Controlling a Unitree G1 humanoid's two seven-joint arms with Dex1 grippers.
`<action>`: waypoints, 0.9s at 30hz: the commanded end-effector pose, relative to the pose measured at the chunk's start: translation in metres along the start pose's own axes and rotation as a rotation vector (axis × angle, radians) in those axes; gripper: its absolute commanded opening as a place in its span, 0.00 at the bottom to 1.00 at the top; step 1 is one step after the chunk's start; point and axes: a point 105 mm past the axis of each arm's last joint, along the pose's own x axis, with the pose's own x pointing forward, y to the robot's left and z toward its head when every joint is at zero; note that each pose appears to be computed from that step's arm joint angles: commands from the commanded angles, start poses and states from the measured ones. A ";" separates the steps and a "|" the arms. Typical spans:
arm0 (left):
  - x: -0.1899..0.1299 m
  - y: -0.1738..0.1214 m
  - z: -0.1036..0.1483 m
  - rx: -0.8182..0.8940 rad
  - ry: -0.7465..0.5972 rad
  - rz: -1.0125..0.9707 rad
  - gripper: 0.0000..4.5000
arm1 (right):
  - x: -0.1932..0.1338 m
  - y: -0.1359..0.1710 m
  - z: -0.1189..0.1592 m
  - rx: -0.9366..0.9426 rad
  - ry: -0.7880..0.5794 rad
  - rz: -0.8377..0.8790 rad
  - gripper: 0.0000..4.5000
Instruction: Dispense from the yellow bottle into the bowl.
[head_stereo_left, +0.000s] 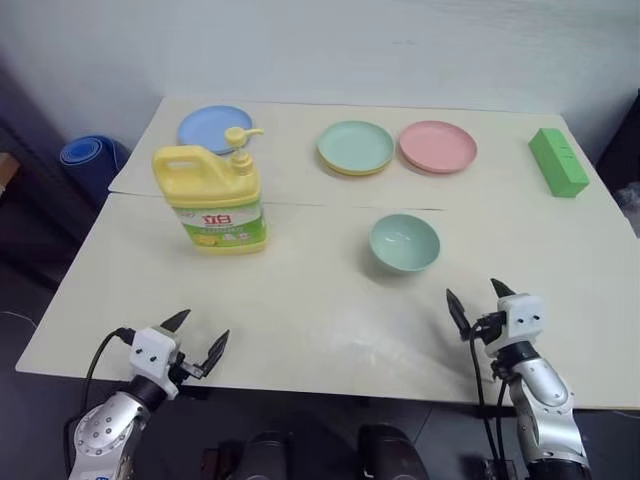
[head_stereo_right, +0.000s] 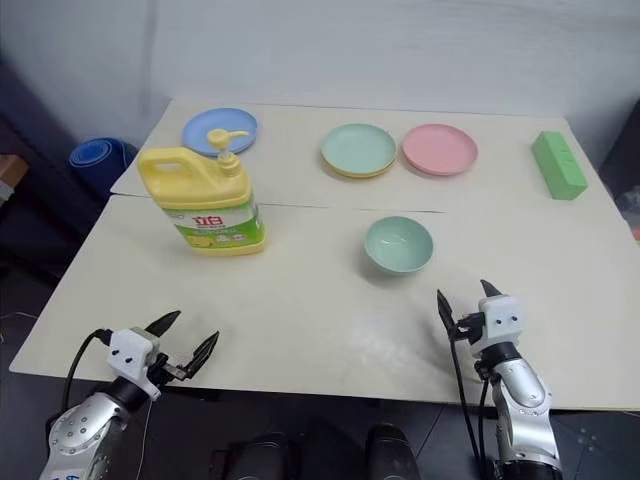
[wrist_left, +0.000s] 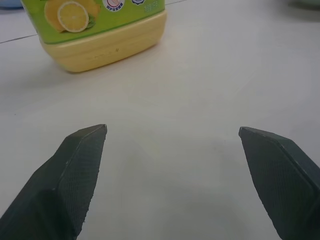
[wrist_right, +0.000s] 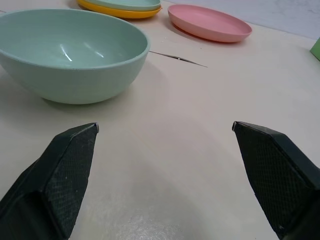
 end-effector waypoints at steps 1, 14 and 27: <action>0.001 0.000 0.012 0.011 -0.034 -0.001 1.00 | 0.002 -0.004 0.017 -0.006 -0.052 0.007 1.00; -0.003 -0.046 0.073 -0.088 -0.083 -0.703 1.00 | 0.061 0.098 0.080 -0.005 0.145 0.543 1.00; 0.005 -0.041 0.085 -0.067 -0.150 -0.619 1.00 | 0.110 0.112 0.024 -0.080 0.289 0.396 0.80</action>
